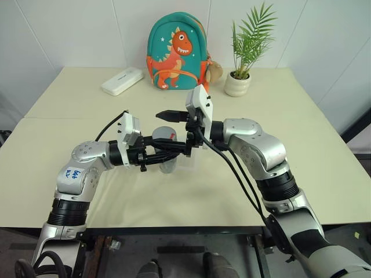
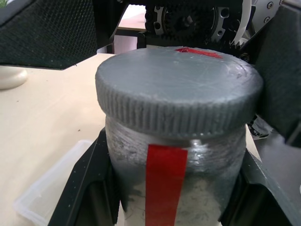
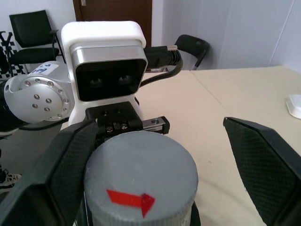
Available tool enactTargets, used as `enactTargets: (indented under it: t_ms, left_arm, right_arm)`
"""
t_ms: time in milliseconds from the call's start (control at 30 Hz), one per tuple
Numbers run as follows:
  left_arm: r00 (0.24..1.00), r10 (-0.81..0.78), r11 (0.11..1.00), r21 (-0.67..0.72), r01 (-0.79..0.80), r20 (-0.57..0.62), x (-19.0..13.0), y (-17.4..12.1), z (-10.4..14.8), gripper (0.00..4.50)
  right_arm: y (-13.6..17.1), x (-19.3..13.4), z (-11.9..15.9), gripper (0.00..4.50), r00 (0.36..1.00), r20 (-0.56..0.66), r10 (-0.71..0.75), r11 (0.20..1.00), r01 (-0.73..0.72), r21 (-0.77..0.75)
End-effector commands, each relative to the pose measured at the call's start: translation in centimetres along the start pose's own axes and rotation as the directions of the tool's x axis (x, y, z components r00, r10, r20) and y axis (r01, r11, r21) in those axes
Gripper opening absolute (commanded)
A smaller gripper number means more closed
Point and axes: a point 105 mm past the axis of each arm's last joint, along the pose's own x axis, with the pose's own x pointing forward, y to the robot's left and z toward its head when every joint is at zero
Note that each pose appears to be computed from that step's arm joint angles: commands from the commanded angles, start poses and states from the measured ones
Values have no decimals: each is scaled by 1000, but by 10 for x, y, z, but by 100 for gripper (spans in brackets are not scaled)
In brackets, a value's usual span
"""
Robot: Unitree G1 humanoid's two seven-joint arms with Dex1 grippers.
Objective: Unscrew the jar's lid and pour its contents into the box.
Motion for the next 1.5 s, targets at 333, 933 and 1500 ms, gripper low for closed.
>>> enactTargets:
  t_ms: [333,933,1500]
  left_arm:
    - [1000,-24,998,56,23,16,-2,-3,13,207]
    - [1000,-18,998,55,17,15,-2,-1,15,207]
    - [999,-53,998,41,52,11,3,-3,13,207]
  right_arm:
    - [-46,-79,-6,448,980,-72,-187,981,183,-59]
    - [11,-30,29,448,989,120,91,994,-97,51]
    - [-1,2,11,448,999,38,-23,1000,22,13]
